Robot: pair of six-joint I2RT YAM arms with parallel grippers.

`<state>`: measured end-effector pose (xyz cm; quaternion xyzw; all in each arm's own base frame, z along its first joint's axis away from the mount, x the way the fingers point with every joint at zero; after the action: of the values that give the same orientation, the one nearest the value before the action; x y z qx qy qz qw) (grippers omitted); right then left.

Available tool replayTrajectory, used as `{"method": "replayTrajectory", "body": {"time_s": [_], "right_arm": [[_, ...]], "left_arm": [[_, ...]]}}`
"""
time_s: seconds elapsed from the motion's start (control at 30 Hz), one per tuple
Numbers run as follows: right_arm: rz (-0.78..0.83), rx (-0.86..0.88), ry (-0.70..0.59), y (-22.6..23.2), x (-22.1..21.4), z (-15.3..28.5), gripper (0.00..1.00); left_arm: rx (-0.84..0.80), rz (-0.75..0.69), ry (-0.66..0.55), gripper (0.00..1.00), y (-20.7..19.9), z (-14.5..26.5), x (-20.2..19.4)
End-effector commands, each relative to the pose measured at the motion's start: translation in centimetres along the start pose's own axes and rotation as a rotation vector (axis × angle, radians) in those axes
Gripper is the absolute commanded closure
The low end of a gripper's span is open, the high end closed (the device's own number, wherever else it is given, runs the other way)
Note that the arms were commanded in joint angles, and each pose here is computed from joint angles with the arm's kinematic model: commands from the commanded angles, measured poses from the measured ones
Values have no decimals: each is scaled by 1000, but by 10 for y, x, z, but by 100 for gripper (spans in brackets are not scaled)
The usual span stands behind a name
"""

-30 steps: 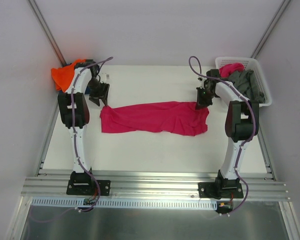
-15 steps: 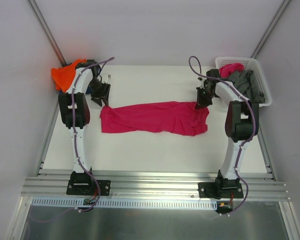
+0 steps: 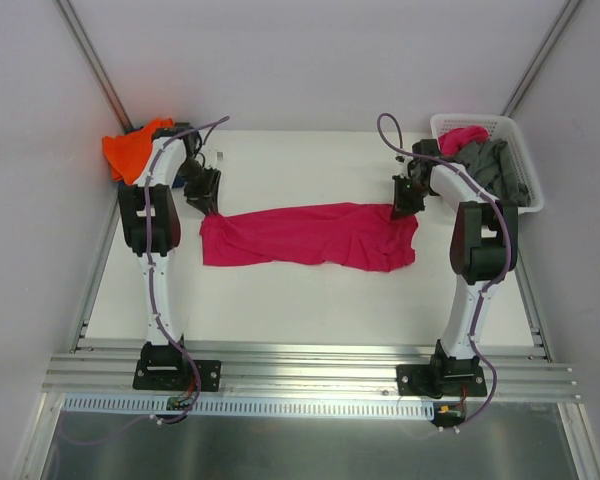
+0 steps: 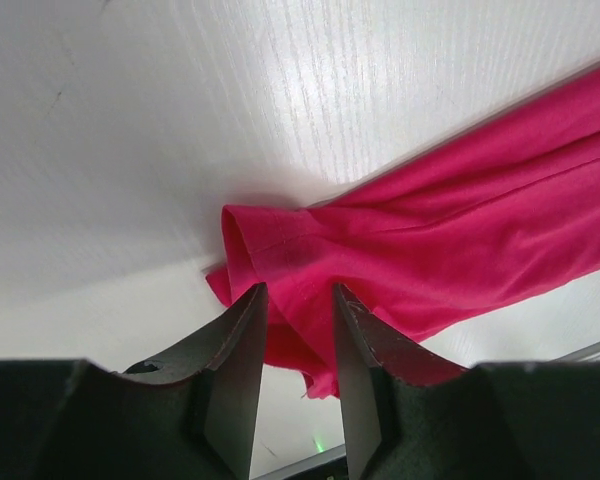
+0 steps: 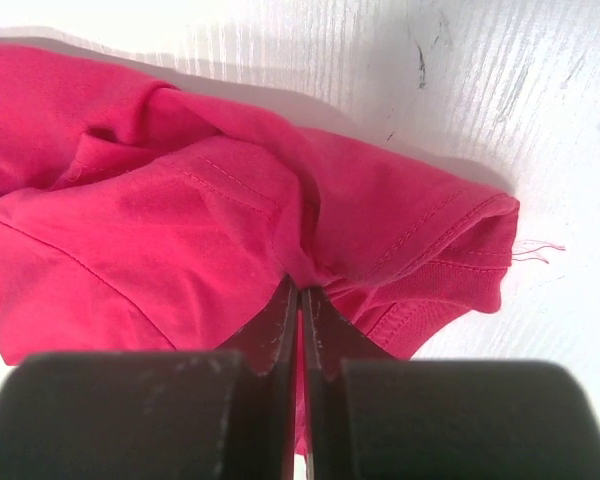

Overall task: Fold and stack the t-shirts
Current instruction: Fold the tshirt

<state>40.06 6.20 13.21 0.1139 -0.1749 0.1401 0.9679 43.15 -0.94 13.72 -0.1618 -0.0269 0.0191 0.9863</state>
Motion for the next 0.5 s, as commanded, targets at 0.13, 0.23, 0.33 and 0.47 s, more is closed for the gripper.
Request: {"method": "replayTrajectory", "body": {"time_s": [0.13, 0.23, 0.33, 0.47], "right_arm": [[39, -20, -56, 7, 4, 23, 99], [42, -23, -56, 7, 3, 23, 99], [42, -24, -53, 7, 3, 23, 99], [51, -27, -68, 7, 6, 27, 99]], "left_arm": [[-53, 12, 51, 66, -6, -12, -1], [-56, 12, 55, 66, -5, -15, 0], [-62, 12, 56, 80, -5, -15, 0], [-50, 6, 45, 100, -6, -10, -1]]}}
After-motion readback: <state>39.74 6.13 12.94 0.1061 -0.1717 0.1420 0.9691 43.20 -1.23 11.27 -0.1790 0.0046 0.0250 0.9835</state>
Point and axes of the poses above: each gripper's point midway between its finger pads, its own z axis back along the fingers, its own y axis along the line the jaws close on, x = y × z, the point moved 9 cm from there along z, back along the fingers, and after that the axes turned 12 degrees about z, right-handed, at the moved point
